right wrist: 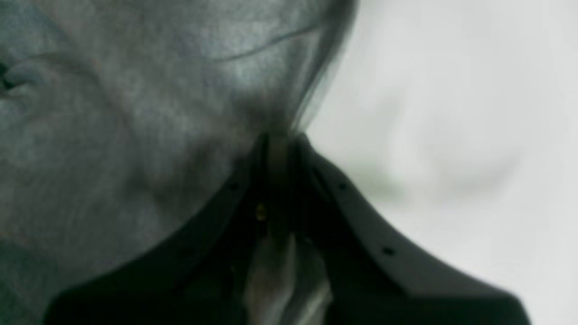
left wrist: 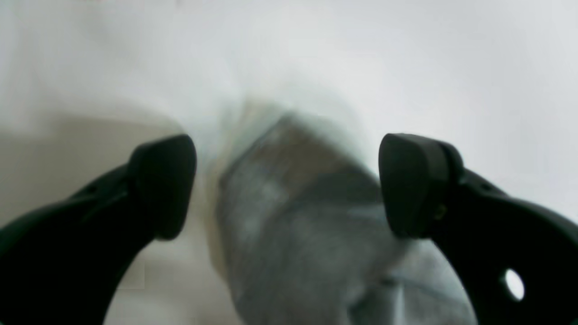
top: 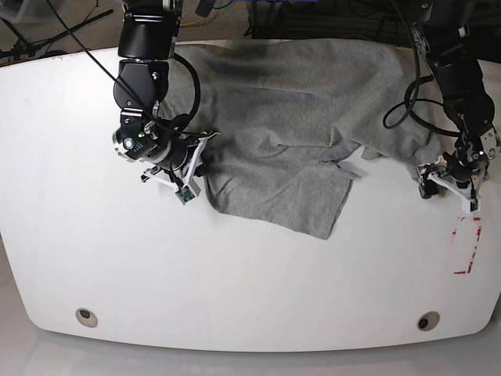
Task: Fold the T-shirt properly
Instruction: 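Grasp the shirt's hem edges with both grippers, then lift the shirt high with both grippers and swing it over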
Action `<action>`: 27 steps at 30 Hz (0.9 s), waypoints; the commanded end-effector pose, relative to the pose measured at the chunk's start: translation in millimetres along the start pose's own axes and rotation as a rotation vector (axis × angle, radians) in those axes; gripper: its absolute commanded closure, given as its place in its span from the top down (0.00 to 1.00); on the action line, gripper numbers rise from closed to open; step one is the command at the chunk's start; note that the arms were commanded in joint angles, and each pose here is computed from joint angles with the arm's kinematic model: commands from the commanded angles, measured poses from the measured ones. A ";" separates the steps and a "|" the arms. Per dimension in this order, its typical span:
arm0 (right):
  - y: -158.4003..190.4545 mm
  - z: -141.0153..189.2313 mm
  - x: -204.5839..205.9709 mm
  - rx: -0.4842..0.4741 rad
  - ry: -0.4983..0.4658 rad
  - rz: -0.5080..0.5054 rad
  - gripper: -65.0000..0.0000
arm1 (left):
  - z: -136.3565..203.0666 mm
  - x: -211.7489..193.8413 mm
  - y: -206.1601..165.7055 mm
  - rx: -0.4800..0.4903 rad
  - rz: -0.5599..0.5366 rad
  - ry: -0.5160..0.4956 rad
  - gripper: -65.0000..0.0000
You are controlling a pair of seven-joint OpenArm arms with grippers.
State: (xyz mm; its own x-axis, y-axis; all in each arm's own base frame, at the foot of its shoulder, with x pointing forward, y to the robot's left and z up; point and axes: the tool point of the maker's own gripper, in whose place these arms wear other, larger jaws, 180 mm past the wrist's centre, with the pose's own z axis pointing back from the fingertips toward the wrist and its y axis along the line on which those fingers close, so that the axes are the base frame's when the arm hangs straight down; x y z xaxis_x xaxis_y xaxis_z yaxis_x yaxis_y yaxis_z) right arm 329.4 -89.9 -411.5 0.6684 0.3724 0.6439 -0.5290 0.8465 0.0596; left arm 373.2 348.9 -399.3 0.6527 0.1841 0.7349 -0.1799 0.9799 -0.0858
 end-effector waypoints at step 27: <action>-17.6 37.0 61.6 -0.098 -0.174 0.091 0.00 | 24.6 20.6 9.2 0.062 -0.226 0.023 0.01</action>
State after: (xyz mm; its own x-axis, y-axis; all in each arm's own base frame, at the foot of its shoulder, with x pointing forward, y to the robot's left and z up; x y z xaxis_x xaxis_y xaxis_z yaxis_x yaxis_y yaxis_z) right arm 347.3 -93.2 -365.6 0.5668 0.3882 0.7266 -0.5312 0.8464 -0.0379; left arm 349.3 351.4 -404.3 0.7501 0.0060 0.6612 -0.0755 0.9942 0.0766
